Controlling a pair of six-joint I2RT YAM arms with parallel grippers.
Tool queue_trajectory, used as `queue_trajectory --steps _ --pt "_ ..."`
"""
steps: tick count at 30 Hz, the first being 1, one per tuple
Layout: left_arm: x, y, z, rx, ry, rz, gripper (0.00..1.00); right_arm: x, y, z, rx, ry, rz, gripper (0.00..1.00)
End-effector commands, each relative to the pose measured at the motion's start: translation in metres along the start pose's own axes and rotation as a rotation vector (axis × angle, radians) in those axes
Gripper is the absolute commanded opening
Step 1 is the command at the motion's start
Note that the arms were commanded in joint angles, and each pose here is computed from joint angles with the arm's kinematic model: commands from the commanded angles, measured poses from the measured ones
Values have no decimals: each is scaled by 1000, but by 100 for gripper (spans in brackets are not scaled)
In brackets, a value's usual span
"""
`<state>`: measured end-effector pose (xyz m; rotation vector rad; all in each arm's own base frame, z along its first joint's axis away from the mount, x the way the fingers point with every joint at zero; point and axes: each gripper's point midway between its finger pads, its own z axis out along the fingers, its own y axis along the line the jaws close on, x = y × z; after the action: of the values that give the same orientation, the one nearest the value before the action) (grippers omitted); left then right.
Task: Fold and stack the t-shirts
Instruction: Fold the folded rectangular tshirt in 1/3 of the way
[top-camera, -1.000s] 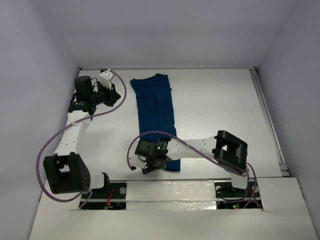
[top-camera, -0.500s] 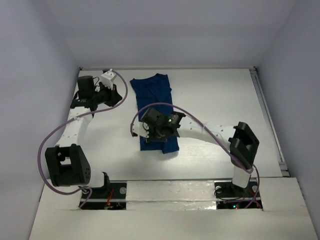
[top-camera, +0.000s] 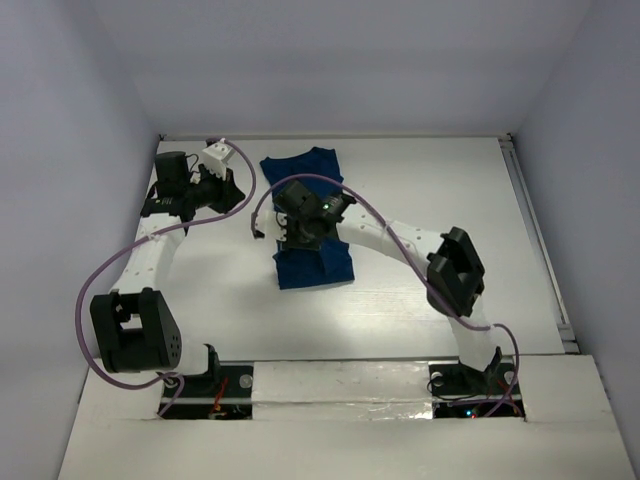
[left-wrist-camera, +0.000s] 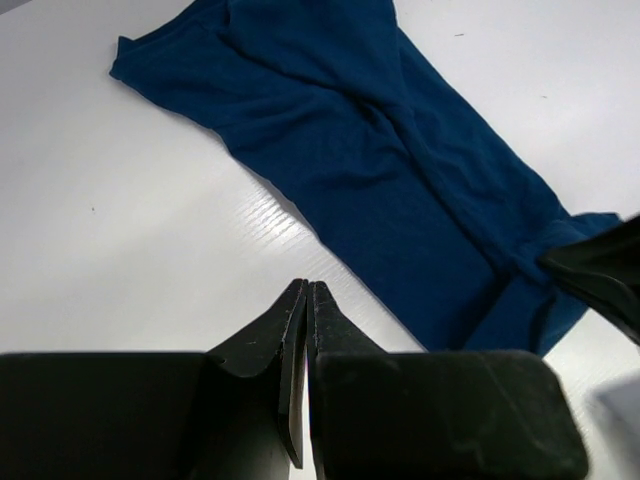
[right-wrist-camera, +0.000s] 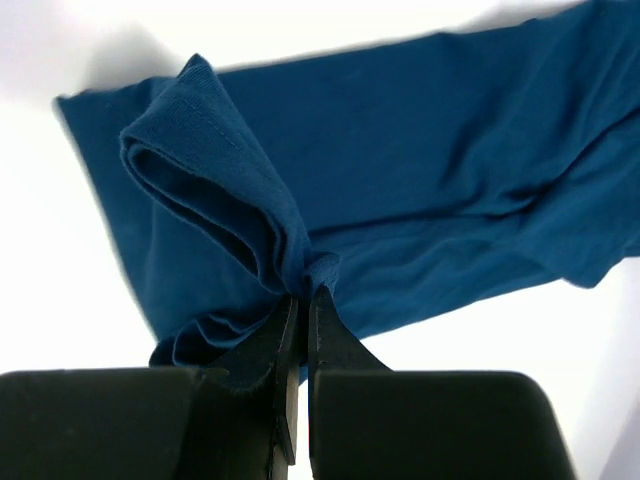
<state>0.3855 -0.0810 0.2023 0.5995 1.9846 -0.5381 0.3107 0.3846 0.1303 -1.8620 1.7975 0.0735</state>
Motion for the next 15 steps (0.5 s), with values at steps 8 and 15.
queue_trajectory --steps 8,15 --pt "-22 -4 -9 10 -56 59 0 3 -68 11 65 13 -2 0" --pt "-22 -3 -7 17 -55 56 0 -1 -98 9 121 1 15 0"
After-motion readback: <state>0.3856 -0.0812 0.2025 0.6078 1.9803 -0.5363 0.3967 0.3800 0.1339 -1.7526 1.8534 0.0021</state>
